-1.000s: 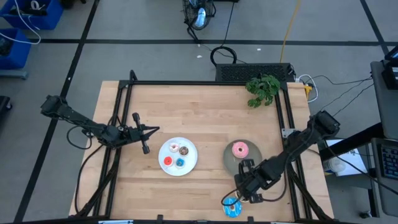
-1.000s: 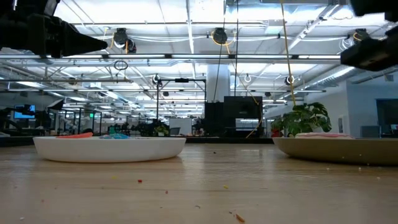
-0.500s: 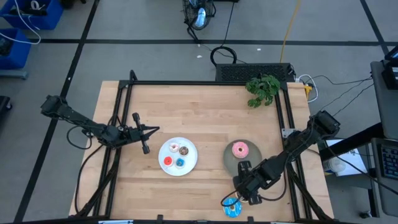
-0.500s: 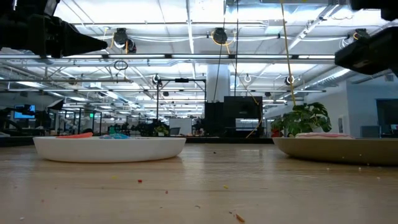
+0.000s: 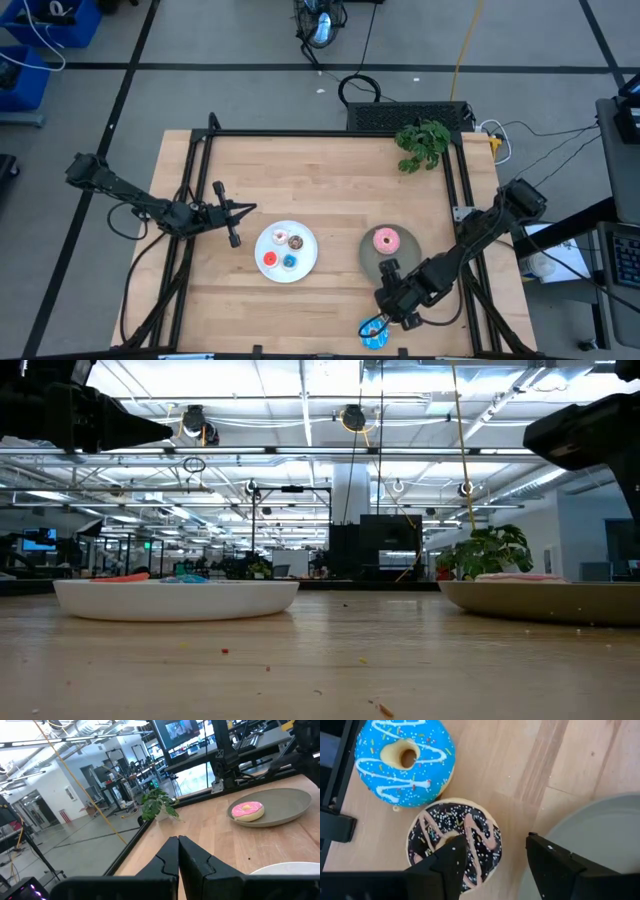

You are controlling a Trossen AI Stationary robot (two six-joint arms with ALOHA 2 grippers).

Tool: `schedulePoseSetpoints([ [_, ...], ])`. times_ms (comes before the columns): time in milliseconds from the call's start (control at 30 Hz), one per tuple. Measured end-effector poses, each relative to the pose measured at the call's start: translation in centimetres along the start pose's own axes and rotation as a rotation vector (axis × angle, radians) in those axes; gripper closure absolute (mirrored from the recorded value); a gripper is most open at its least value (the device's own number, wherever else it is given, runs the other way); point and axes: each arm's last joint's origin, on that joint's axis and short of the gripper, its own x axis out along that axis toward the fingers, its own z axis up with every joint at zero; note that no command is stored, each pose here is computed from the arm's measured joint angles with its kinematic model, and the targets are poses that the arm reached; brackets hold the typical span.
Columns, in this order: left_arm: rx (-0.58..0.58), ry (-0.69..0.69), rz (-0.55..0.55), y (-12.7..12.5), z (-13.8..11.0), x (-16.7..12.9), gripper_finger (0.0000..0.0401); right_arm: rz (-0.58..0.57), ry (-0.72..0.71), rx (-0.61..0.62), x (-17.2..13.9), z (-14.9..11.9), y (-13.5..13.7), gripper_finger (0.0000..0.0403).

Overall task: Pick & Place donuts
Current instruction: Put the large black donut on the gray plate

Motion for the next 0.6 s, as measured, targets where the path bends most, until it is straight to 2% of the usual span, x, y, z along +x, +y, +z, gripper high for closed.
schedulePoseSetpoints([
  [200, -0.001, 0.0, 0.0, 0.0, 0.0, 0.0, 0.0384, 0.032, 0.013, -0.003, 1.0, 0.0, 0.6, 0.0204],
  [600, -0.006, 0.0, 0.0, 0.0, 0.0, 0.0, 0.0384, 0.018, 0.065, -0.087, 2.3, -0.4, 1.0, 0.0177],
])
